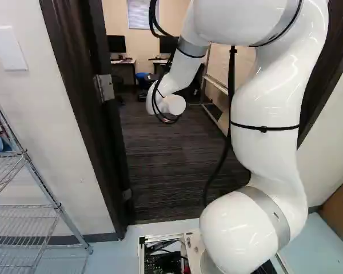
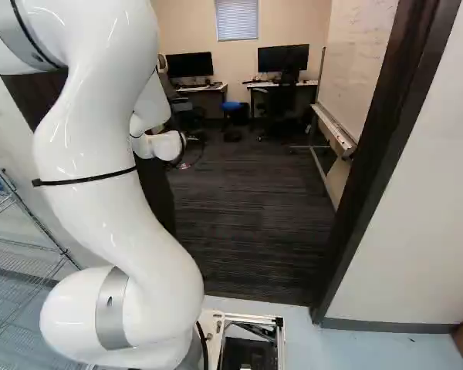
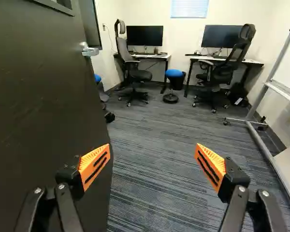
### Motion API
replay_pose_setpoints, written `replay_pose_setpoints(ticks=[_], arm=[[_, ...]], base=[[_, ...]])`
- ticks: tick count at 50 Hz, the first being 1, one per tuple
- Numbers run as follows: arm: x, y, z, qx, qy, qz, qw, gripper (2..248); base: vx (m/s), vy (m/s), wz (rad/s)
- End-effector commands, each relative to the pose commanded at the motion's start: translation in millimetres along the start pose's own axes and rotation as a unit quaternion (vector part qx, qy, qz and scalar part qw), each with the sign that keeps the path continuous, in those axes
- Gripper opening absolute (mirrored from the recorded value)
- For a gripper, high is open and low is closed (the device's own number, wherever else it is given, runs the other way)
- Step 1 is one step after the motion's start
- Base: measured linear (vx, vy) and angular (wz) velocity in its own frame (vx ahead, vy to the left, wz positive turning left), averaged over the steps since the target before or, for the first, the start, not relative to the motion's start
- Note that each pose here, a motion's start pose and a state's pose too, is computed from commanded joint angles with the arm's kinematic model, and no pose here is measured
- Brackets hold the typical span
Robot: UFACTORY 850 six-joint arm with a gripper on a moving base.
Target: Open the door and move inside
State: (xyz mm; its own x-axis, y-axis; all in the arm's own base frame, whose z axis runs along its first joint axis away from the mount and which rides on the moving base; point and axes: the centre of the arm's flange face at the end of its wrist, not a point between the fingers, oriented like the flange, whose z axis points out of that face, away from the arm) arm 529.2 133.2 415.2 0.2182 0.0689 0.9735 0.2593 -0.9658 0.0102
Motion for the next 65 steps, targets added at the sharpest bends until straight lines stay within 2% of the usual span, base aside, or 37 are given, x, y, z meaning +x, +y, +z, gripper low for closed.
replay_pose_setpoints(ticks=[34, 65], arm=[[-6.7, 44.7, -38.0, -0.043, -0.008, 0.01, 0.999, 247], [-12.5, 85.7, -66.2, -0.086, -0.012, 0.021, 0.996, 247]], base=[[0.0, 0.0, 0.0], [0.0, 0.0, 0.0]])
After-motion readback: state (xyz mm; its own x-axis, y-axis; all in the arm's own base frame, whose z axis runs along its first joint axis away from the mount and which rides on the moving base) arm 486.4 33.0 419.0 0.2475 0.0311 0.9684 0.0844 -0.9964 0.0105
